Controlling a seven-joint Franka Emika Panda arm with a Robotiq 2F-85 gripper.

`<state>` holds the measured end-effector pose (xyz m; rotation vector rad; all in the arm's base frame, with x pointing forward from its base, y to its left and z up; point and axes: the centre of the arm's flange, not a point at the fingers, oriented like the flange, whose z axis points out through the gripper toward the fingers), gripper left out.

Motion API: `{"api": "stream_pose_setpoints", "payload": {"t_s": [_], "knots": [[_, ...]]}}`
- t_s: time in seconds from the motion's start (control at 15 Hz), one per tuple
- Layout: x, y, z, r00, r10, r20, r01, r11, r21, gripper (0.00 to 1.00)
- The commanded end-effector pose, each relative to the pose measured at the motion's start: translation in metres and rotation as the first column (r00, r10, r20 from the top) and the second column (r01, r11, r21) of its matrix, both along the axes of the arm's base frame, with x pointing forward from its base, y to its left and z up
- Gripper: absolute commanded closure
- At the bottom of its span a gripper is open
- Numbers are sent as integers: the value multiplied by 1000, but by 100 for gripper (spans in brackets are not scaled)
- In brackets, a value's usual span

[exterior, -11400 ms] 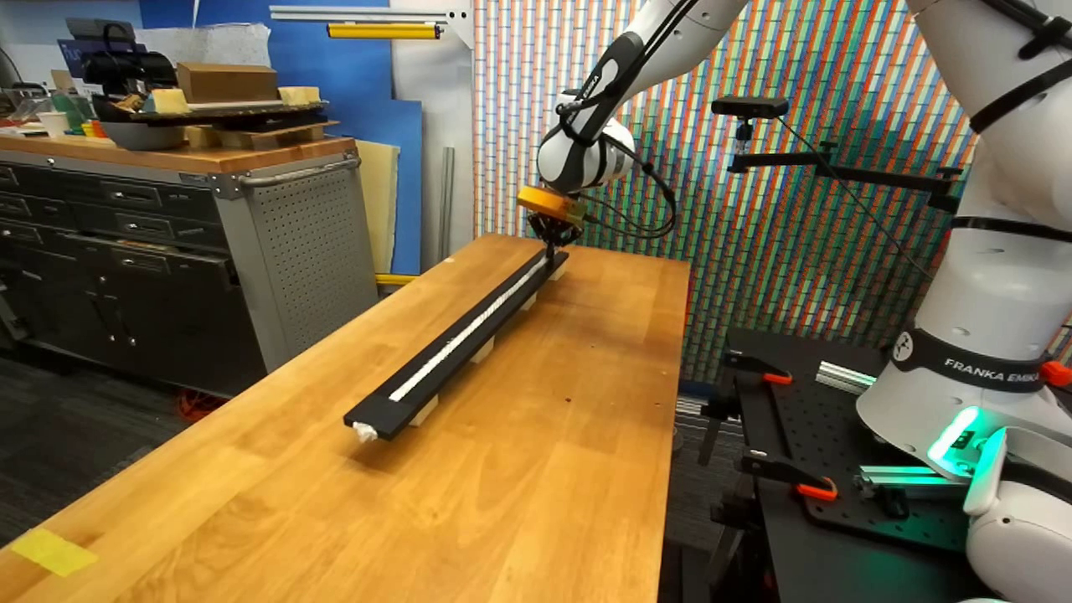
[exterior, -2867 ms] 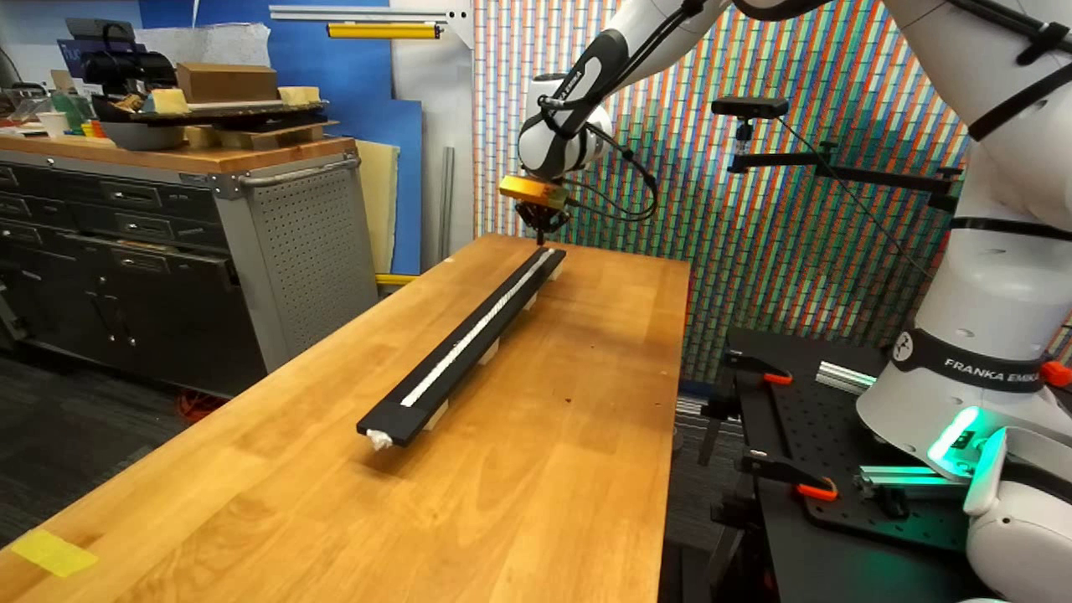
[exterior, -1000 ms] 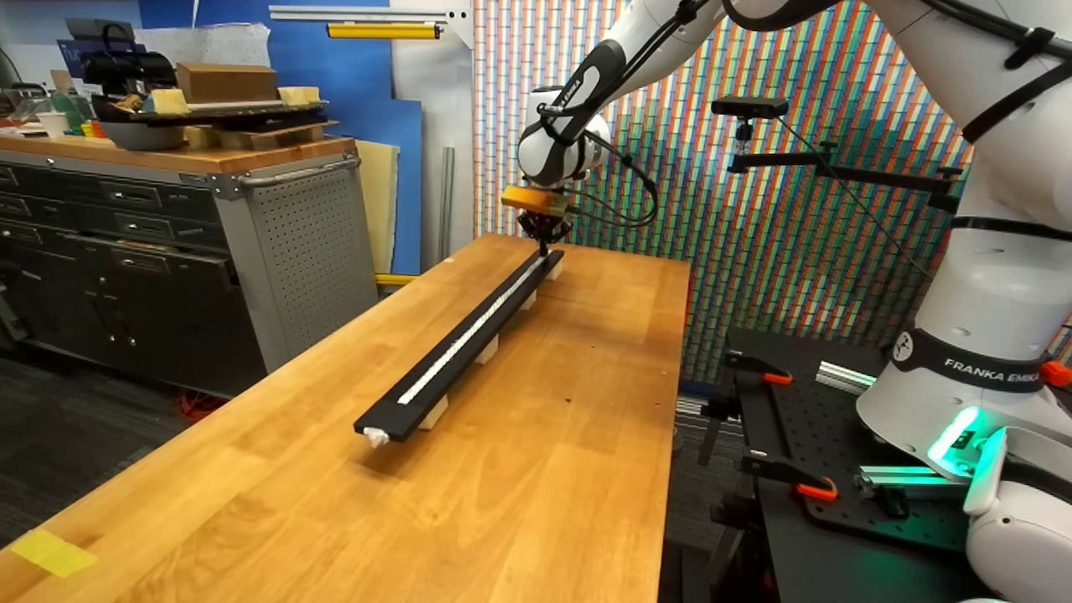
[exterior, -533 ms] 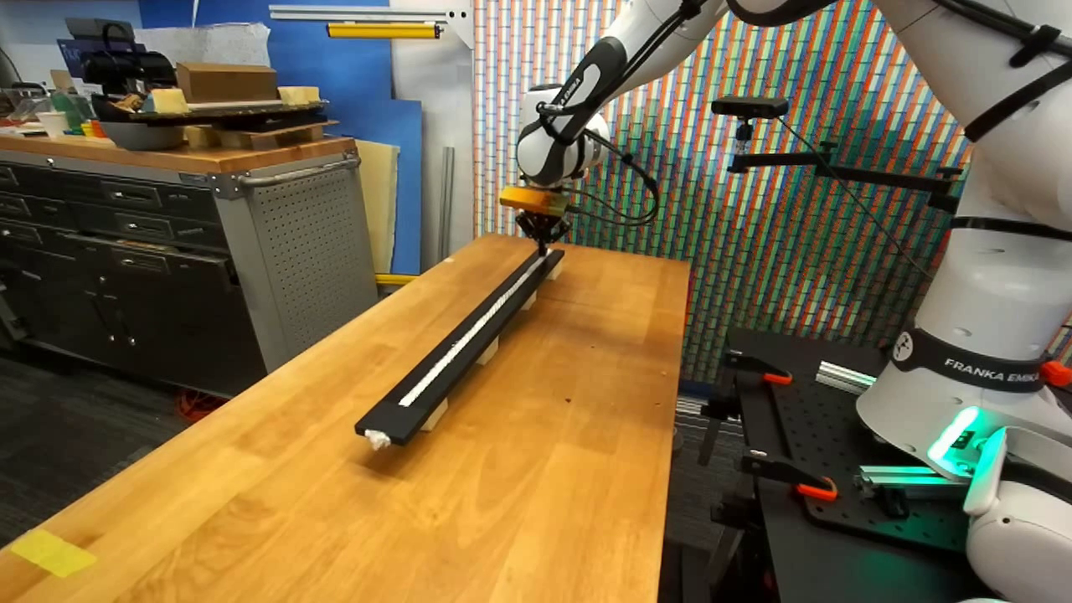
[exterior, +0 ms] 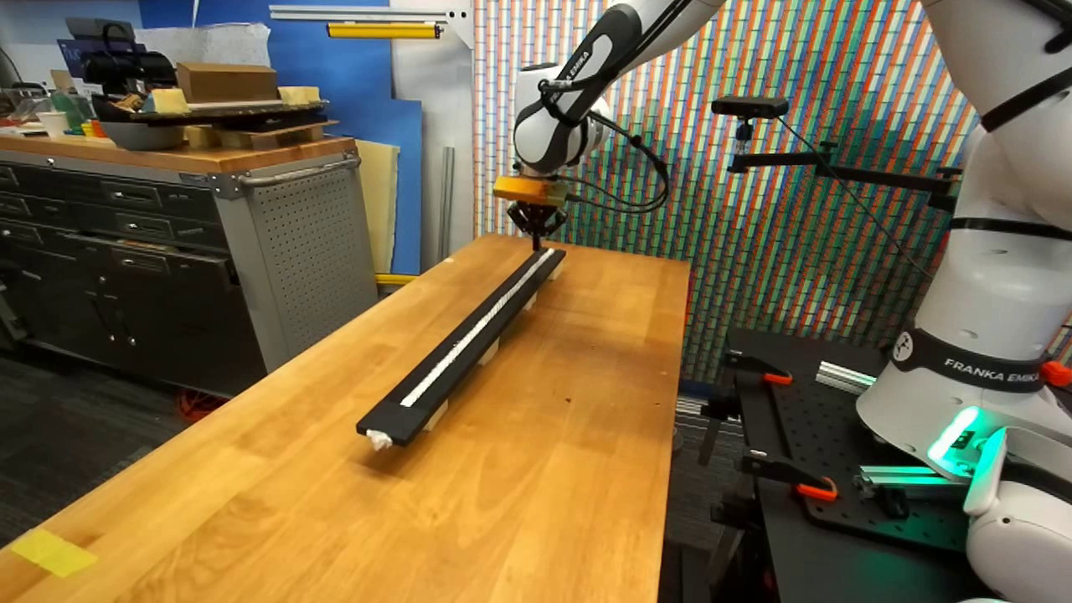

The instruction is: Pick up the rope and arrange it straight on the object

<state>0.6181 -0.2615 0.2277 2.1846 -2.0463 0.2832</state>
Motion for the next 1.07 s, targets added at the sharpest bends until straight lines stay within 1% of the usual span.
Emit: {"api": "stream_pose_setpoints", "payload": {"t_s": [0.0,0.13,0.27,0.33,0.53,0.6,0.73,0.87,1.0], "knots": [[-16,26,32,998,54,-28,-54,999,7,100],[-15,38,40,993,113,-43,-112,993,22,100],[-15,50,48,979,195,-63,-191,980,57,100],[-15,57,52,965,253,-68,-247,965,86,100],[-18,79,66,916,392,-80,-381,916,123,100],[-21,86,71,894,441,-82,-428,893,137,100],[-28,99,81,839,538,-83,-523,839,152,100],[-36,112,93,775,626,-85,-608,776,168,100],[-47,123,104,703,705,-91,-684,705,187,100]]}}
